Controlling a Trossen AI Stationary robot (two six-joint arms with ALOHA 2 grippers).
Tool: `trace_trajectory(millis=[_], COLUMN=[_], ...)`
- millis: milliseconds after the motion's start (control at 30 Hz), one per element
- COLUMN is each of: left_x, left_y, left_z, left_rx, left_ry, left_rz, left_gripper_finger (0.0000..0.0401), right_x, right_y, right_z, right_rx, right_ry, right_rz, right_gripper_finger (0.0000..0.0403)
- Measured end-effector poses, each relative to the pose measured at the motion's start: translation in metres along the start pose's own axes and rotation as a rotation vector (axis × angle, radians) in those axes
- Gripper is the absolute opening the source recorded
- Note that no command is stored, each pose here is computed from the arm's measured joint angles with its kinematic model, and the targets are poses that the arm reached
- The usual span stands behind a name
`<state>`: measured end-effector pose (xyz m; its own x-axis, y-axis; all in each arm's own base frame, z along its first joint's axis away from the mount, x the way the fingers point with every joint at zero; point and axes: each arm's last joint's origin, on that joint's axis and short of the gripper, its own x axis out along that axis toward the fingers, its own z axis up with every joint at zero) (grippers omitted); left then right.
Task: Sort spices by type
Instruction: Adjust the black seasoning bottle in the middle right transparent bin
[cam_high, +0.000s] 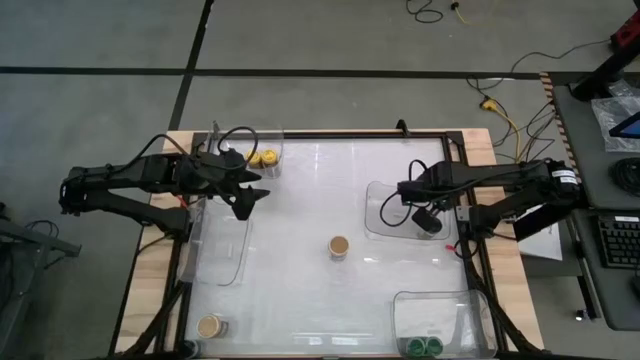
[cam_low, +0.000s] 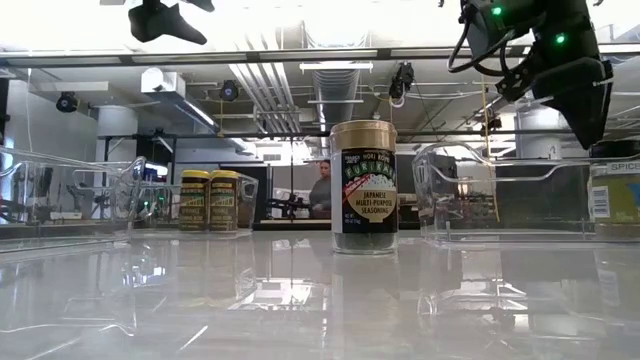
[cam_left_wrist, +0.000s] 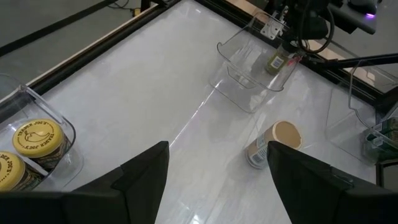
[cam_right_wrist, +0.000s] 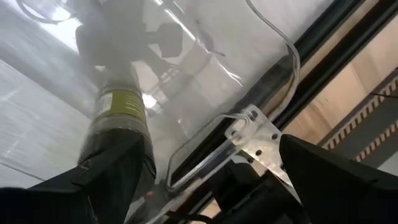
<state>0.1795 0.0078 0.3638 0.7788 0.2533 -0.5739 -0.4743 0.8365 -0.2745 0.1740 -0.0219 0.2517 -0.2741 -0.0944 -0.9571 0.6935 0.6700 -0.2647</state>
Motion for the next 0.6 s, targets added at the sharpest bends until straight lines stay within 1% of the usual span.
trace_trajectory(millis=[133, 333, 600], left_x=[0.0000, -0.0001, 0.0000], left_y=[0.0000, 0.0000, 0.0000], left_z=[0.0000, 0.0000, 0.0000], left_rx=[0.000, -0.001, -0.001], left_ry=[0.000, 0.000, 0.001], left_rz=[0.000, 0.000, 0.000], left_gripper_finger=[0.0256, 0.0256, 0.0256], right_x=[0.0002, 0.0001, 0.0000], right_y=[-0.0014, -0.0004, -0.0003], right_z=[-0.0019, -0.0029, -0.0031], right_rx=[-0.003, -0.004, -0.012], right_ry=[0.022, 0.056, 0.060], right_rz=[-0.011, 0.025, 0.032], right_gripper_finger=[0.0364, 0.0364, 0.0364])
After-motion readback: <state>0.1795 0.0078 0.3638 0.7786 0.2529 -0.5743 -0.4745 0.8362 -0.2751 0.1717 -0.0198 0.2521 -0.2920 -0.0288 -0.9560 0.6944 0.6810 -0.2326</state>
